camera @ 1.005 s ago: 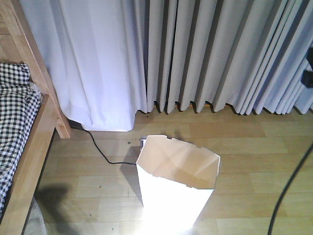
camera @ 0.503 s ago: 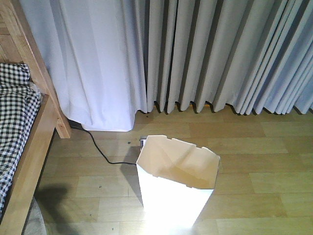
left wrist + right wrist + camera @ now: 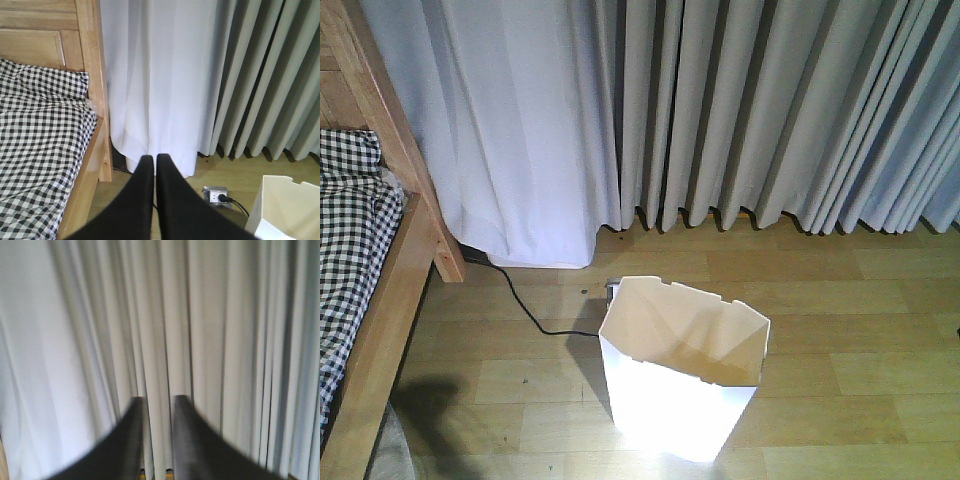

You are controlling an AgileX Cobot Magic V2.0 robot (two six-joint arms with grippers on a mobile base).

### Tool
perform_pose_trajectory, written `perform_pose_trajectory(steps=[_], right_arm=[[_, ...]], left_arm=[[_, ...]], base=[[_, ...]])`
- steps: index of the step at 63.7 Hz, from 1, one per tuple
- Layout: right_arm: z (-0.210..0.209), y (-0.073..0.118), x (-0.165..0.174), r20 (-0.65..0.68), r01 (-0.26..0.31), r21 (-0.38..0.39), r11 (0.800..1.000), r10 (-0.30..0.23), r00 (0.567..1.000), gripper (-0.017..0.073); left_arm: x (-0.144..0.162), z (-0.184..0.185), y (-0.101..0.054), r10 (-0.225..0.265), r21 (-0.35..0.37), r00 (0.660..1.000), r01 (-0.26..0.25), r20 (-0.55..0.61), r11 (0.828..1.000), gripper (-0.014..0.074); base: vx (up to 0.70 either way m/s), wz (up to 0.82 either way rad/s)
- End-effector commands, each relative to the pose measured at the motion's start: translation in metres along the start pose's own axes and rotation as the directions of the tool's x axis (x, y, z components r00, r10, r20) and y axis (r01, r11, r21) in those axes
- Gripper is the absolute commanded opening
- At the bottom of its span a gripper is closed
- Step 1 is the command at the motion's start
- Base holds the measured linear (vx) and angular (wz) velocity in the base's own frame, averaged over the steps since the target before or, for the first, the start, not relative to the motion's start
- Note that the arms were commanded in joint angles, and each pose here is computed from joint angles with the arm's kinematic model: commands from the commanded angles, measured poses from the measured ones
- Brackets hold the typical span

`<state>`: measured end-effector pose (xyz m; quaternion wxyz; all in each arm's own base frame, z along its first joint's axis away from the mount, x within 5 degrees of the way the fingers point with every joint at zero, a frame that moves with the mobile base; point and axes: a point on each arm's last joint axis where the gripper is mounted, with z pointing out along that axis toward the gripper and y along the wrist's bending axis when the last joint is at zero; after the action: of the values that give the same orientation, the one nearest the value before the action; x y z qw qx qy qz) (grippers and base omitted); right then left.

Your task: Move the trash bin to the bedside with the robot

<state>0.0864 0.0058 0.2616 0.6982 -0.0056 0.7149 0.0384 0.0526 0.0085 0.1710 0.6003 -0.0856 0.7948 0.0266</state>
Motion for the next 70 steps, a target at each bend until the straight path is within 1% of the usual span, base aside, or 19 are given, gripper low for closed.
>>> perform_pose_trajectory(steps=[1, 6, 41, 44, 50, 63, 64, 65, 66, 67, 68, 69, 70], right_arm=[[0.0004, 0.0015, -0.0083, 0.019, 0.042, -0.013, 0.999, -0.042, 0.999, -0.0013], [0.0004, 0.0004, -0.0083, 0.018, 0.029, -0.001, 1.0, -0.029, 0.999, -0.001], [0.0004, 0.001, -0.0084, 0.019, 0.031, -0.007, 0.999, -0.031, 0.999, -0.0009], [0.0004, 0.0001, -0.0083, 0.018, 0.048, 0.003, 0.999, -0.048, 0.999, -0.0009], [0.0012, -0.0023, -0.0077, 0.01, 0.031, 0.028, 0.999, -0.031, 0.999, -0.0009], [0.0002, -0.0052, -0.0083, 0.011, 0.081, 0.061, 0.995, -0.082, 0.997, -0.0009], [0.0002, -0.0052, -0.0083, 0.009, 0.114, 0.061, 0.992, -0.114, 0.993, -0.0009], [0.0002, -0.0052, -0.0083, 0.011, 0.086, 0.061, 0.994, -0.087, 0.996, -0.0009], [0.0002, -0.0052, -0.0083, 0.009, 0.121, 0.061, 0.991, -0.122, 0.993, -0.0009], [0.0002, -0.0052, -0.0083, 0.01, 0.092, 0.061, 0.994, -0.093, 0.996, -0.0009], [0.0002, -0.0052, -0.0083, 0.008, 0.127, 0.061, 0.99, -0.127, 0.992, -0.0009], [0.0002, -0.0052, -0.0083, 0.01, 0.097, 0.061, 0.993, -0.098, 0.995, -0.0009], [0.0002, -0.0052, -0.0083, 0.008, 0.13, 0.061, 0.99, -0.131, 0.991, -0.0009]], left_arm=[[-0.0054, -0.0008, -0.0008, -0.006, 0.011, 0.997, 0.005, 0.076, 1.0, -0.0006], [-0.0054, -0.0008, -0.0008, -0.006, 0.011, 0.997, 0.005, 0.076, 1.0, -0.0006], [-0.0054, -0.0008, -0.0008, -0.006, 0.011, 0.997, 0.005, 0.076, 1.0, -0.0006], [-0.0054, -0.0008, -0.0008, -0.006, 0.011, 0.997, 0.005, 0.076, 1.0, -0.0006], [-0.0054, -0.0008, -0.0008, -0.006, 0.011, 0.997, 0.005, 0.076, 1.0, -0.0006], [-0.0054, -0.0008, -0.0008, -0.006, 0.011, 0.997, 0.005, 0.076, 1.0, -0.0006], [-0.0054, -0.0008, -0.0008, -0.006, 0.011, 0.997, 0.005, 0.076, 1.0, -0.0006], [-0.0054, -0.0008, -0.0008, -0.006, 0.011, 0.997, 0.005, 0.076, 1.0, -0.0006], [-0.0054, -0.0008, -0.0008, -0.006, 0.011, 0.997, 0.005, 0.076, 1.0, -0.0006], [-0.0054, -0.0008, -0.0008, -0.006, 0.011, 0.997, 0.005, 0.076, 1.0, -0.0006], [-0.0054, -0.0008, -0.0008, -0.006, 0.011, 0.997, 0.005, 0.076, 1.0, -0.0006], [-0.0054, -0.0008, -0.0008, -0.006, 0.011, 0.997, 0.005, 0.076, 1.0, -0.0006], [-0.0054, -0.0008, -0.0008, -0.006, 0.011, 0.997, 0.005, 0.076, 1.0, -0.0006]], base=[[0.0, 0.0], [0.0, 0.0], [0.0, 0.0], [0.0, 0.0], [0.0, 0.0], [0.0, 0.0], [0.0, 0.0], [0.0, 0.0], [0.0, 0.0], [0.0, 0.0], [0.0, 0.0], [0.0, 0.0], [0.0, 0.0]])
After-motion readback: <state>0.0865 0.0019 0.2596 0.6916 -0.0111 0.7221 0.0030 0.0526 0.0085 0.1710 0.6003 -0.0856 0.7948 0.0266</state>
